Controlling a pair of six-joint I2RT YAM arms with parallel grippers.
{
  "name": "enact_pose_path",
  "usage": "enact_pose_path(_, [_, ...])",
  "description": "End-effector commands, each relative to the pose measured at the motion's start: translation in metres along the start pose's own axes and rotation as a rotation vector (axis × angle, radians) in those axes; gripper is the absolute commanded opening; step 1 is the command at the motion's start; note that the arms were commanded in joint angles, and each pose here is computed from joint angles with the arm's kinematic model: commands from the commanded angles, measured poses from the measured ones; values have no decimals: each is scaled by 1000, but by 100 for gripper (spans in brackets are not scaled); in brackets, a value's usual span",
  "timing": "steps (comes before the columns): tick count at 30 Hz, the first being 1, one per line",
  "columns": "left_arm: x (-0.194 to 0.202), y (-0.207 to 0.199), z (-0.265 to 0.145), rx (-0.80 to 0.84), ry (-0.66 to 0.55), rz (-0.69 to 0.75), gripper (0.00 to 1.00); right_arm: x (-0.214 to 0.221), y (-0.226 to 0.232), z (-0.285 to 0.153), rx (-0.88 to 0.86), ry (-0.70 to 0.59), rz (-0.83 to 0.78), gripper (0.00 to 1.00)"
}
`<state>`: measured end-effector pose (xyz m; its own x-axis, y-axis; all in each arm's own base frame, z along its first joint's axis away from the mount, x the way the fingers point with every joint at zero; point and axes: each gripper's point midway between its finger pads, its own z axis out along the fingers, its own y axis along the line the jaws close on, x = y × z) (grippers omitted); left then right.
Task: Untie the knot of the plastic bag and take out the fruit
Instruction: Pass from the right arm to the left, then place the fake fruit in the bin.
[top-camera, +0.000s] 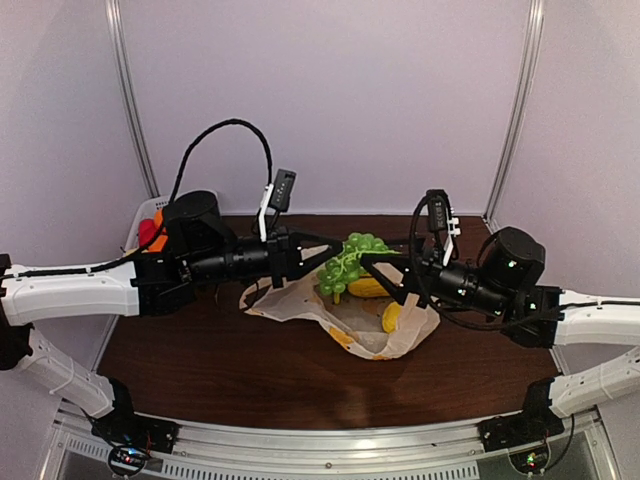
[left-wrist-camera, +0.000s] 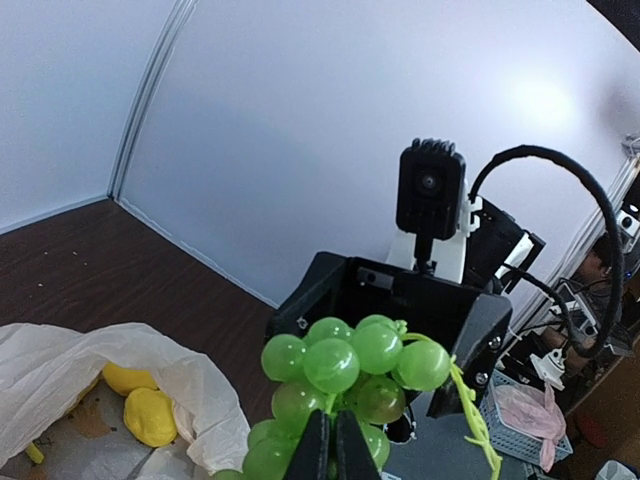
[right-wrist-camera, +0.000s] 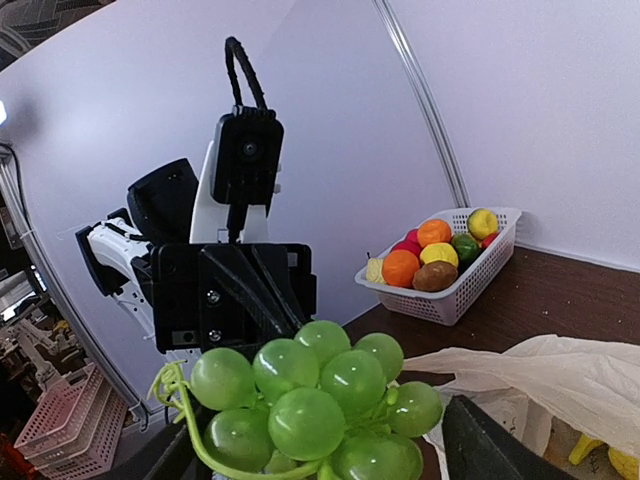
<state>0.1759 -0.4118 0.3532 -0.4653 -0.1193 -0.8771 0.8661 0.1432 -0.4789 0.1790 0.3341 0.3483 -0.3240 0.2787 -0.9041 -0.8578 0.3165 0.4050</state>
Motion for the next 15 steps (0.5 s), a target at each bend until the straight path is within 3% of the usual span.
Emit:
enact_pose_path(1, [-18, -1, -6, -50, -28, 62, 0, 2, -13, -6, 80, -4, -10, 81])
enact_pose_path(15, [-75, 68, -81, -393, -74, 106, 0, -7, -41, -40, 262, -67, -20, 89])
